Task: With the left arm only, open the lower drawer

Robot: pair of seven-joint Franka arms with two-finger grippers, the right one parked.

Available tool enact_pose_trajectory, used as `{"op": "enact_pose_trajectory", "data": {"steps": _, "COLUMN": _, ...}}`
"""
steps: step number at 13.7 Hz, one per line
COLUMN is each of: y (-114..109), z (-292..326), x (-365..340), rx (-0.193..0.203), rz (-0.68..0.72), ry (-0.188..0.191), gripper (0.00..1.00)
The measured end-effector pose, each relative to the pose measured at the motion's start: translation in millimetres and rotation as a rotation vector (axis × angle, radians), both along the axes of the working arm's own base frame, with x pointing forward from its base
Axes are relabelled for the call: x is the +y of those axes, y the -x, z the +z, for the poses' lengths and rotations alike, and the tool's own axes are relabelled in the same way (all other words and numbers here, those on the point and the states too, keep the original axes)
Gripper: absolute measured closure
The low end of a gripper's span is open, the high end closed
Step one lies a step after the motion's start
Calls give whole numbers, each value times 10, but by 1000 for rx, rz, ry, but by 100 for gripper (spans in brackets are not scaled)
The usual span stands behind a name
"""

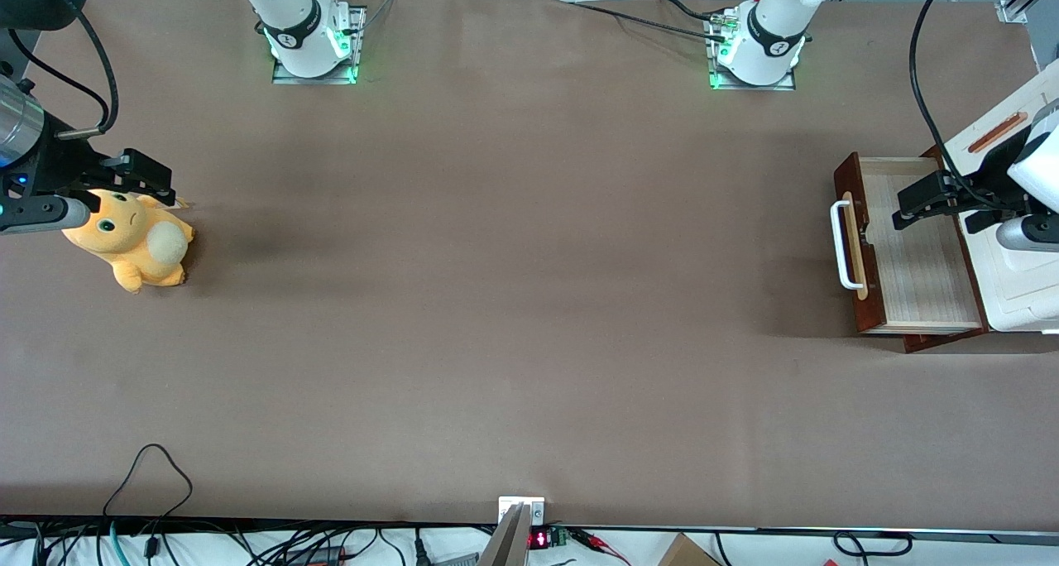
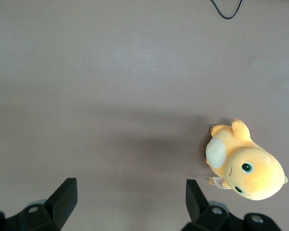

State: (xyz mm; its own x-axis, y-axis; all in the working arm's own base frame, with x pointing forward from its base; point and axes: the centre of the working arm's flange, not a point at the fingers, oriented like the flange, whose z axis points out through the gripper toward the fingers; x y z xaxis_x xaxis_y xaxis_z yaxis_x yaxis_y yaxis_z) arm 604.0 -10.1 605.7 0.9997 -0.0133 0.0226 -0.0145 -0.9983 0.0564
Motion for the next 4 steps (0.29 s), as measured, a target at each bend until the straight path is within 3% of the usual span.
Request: {"op": "enact_pose_trajectory", "data": {"steps": 4, "y": 18, "z": -15, "x": 3, "rx": 17, "rz": 0, "ry": 0, "gripper": 0}}
